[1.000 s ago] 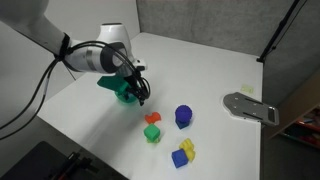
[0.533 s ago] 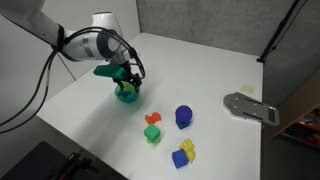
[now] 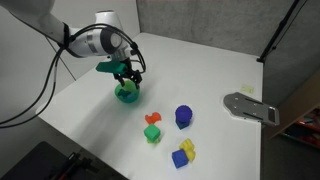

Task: Put the green block on top of the yellow block, move the green bowl to the right, pick up the yellow toy on the left and put it in the green bowl

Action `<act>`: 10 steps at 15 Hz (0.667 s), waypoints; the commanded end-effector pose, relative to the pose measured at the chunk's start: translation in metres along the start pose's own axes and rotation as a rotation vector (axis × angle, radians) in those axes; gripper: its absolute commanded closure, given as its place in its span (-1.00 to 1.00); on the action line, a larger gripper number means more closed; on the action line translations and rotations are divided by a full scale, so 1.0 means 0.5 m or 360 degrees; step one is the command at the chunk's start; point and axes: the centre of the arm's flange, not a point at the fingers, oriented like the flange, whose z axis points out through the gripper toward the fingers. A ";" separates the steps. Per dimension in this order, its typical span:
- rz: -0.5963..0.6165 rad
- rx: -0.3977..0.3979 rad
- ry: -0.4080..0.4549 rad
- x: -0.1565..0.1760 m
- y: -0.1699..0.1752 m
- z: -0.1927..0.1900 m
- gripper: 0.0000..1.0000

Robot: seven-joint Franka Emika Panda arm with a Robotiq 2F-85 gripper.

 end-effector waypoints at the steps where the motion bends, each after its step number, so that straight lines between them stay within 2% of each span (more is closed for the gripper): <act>1: 0.0002 -0.0002 0.0026 0.008 0.001 0.006 -1.00; 10: 0.0010 0.0063 0.0155 0.054 -0.003 0.094 -1.00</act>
